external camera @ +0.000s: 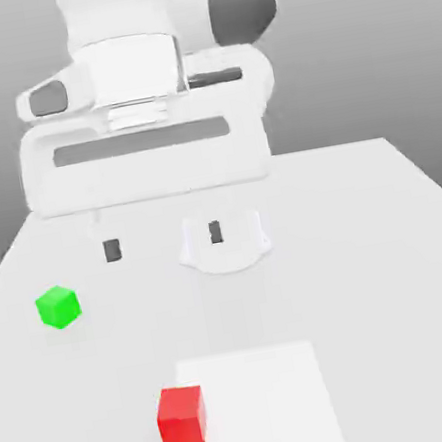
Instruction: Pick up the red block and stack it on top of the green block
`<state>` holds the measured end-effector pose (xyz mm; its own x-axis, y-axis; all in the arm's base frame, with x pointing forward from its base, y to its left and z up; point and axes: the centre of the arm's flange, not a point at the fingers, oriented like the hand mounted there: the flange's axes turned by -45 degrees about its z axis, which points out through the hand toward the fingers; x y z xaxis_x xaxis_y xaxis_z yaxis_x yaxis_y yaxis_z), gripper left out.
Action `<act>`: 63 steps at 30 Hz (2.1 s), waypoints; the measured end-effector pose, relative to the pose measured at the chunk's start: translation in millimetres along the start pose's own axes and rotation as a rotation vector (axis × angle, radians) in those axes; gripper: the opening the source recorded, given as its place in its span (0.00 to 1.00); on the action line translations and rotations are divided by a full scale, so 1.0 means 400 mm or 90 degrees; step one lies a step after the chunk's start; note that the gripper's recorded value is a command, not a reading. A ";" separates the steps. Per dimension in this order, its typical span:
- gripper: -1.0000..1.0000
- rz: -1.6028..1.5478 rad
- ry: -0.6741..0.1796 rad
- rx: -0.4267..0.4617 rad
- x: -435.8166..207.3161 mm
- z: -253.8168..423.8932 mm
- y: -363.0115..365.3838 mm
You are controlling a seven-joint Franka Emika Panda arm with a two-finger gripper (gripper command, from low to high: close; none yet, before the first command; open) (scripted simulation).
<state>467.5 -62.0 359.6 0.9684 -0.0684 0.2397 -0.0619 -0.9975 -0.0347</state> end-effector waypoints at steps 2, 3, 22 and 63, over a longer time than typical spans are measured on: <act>0.50 0.006 -0.040 -0.005 -0.036 0.095 0.022; 0.50 0.010 -0.059 -0.008 -0.058 0.140 0.035; 0.00 0.017 -0.154 -0.025 -0.207 0.446 0.084; 0.00 0.302 -0.142 -0.057 -0.883 0.141 0.692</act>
<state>122.0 -312.8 210.4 0.8562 -0.5166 0.0049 -0.5166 -0.8562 -0.0031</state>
